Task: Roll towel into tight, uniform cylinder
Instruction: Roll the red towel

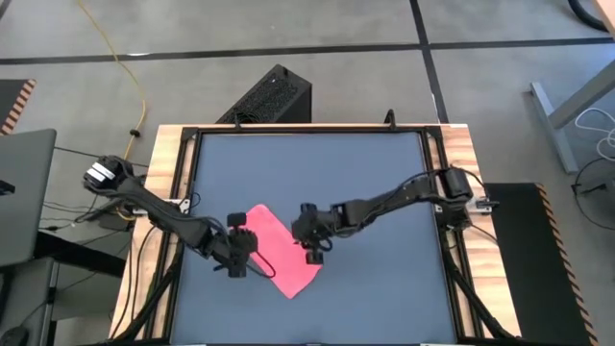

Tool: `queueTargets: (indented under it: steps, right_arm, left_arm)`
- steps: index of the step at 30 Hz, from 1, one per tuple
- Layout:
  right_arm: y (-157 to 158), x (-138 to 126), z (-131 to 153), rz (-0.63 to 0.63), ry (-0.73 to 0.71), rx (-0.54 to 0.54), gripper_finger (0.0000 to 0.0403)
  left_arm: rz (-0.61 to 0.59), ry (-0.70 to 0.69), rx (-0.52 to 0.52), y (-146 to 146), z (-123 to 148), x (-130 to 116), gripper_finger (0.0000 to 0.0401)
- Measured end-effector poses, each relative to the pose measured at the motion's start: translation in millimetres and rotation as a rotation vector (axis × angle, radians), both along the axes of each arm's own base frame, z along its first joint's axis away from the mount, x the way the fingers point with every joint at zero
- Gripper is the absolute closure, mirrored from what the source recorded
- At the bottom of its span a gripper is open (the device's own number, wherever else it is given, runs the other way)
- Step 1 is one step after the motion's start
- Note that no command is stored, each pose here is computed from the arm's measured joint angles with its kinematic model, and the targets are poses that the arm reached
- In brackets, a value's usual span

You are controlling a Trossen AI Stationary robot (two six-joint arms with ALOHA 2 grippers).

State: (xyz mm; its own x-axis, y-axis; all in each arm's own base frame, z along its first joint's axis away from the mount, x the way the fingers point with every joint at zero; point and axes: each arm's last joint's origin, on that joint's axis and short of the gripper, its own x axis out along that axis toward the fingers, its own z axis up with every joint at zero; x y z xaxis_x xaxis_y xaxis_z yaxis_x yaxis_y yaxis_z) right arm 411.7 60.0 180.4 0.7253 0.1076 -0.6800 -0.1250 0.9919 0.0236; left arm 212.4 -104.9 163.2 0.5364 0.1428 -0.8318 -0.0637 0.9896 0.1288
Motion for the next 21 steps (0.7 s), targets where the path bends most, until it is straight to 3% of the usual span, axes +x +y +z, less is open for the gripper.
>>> queueTargets:
  steps: [4,12,17,21]
  right_arm:
    - [-9.0,3.6,-15.6,0.048,-0.038,-0.034,0.0285]
    - [-9.3,15.1,-55.6,0.074,-0.022,-0.039,0.0287]
    - [1.9,14.6,-66.9,0.037,0.032,0.059,0.03]
    - [31.1,13.2,-64.4,0.069,-0.005,0.124,0.0308]
  left_arm:
    - [0.006,0.036,0.001,6.1,-23.5,-7.6,0.0274]
    - [0.06,0.076,0.041,17.5,-27.3,-11.0,0.0274]
    - [0.14,0.116,0.141,35.6,-28.6,-11.3,0.0274]
    - [0.203,0.122,0.194,53.3,-28.4,-6.6,0.0274]
